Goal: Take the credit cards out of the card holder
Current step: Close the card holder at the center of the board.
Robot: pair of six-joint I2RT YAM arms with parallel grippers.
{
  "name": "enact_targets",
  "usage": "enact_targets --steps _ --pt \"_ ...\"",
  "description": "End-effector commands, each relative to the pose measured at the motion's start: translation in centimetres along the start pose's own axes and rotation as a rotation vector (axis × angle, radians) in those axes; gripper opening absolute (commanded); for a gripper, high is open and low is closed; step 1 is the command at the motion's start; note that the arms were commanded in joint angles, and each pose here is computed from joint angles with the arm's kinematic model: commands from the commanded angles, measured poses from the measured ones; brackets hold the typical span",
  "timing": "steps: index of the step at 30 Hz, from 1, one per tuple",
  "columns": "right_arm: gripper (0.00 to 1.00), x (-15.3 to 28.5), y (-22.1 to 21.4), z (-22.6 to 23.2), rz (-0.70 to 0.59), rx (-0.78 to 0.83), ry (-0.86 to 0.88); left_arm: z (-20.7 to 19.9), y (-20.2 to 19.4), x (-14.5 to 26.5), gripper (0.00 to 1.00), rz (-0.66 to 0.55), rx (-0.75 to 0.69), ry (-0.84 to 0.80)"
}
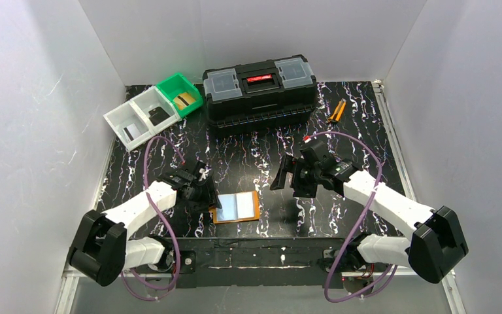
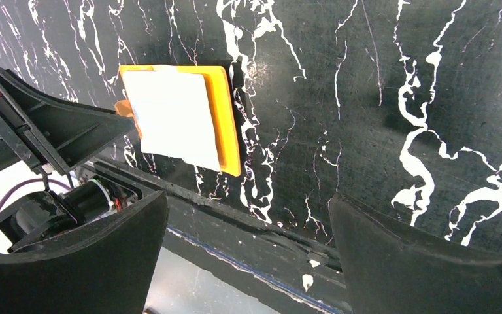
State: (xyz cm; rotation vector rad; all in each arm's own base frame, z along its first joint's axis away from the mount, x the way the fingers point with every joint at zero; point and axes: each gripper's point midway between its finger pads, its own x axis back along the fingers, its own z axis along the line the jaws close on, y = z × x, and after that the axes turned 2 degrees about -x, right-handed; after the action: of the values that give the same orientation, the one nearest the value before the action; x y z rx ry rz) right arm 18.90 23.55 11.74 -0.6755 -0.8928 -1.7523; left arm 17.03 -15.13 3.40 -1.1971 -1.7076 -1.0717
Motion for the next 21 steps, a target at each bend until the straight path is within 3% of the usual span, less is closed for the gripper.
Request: enact_targets --steps 1,7,21 --pt "1.0 -0.5 -0.1 0.8 0.005 0.004 0.032 0.1 -0.2 -0.3 0.51 0.011 -0.026 0.004" --pt "1.0 -0.8 -0.3 0.9 0.014 0.007 0.034 0.8 -0.4 -0.7 0.45 0.025 -0.034 0.043" --pt "1.0 -1.4 -0.8 0.7 0.031 0.007 0.027 0.8 0.3 0.5 0.06 -0.008 -0.056 0.068"
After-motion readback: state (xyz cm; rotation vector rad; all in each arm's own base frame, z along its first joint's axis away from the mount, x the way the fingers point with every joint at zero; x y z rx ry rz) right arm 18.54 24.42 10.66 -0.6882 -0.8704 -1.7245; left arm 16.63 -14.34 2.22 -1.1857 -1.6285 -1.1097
